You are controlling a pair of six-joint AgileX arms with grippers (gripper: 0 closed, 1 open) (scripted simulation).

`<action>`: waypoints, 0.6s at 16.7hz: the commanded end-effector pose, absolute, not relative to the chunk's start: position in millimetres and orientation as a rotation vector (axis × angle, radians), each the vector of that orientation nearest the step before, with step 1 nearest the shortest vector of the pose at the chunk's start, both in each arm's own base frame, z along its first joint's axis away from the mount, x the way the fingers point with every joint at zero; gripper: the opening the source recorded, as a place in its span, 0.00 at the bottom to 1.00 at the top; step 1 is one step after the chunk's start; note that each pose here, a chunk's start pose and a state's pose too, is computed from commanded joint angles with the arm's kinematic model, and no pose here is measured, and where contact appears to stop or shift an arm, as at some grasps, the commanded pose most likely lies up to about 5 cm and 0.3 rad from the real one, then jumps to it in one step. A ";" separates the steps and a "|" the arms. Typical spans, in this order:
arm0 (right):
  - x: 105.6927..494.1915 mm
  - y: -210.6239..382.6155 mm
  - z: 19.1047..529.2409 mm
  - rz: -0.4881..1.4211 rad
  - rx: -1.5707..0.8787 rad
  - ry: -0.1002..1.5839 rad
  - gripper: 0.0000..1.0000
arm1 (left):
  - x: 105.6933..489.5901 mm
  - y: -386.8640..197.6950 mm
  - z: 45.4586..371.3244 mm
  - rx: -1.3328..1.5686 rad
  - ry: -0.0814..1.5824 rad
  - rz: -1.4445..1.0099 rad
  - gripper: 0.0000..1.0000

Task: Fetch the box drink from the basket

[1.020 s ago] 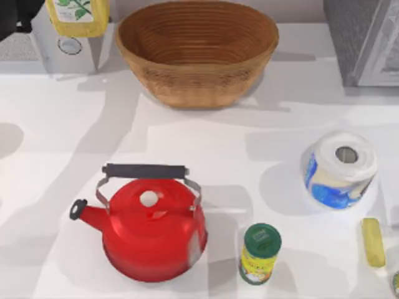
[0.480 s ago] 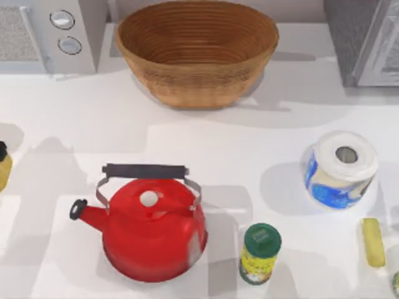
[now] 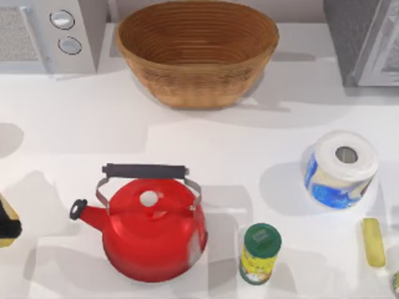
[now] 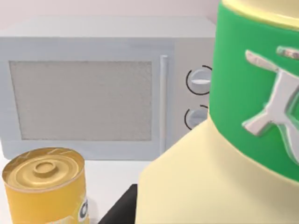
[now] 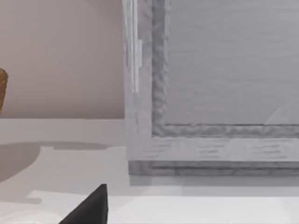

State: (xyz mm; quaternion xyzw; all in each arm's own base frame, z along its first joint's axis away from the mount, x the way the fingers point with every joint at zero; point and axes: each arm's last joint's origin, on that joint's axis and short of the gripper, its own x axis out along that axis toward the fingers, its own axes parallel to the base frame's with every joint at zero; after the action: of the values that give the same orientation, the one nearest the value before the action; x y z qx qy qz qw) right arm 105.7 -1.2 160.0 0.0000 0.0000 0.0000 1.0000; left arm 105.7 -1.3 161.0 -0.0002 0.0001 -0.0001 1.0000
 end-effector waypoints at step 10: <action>105.7 -1.2 160.0 0.000 0.000 0.000 1.00 | 111.5 -4.0 171.9 -0.008 -0.012 0.042 0.00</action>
State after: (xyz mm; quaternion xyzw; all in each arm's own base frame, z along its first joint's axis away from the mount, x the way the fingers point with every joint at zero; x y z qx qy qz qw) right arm 105.7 -1.2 160.0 0.0000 0.0000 0.0000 1.0000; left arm 111.5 -4.0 171.9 -0.0042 -0.0059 0.0209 0.9998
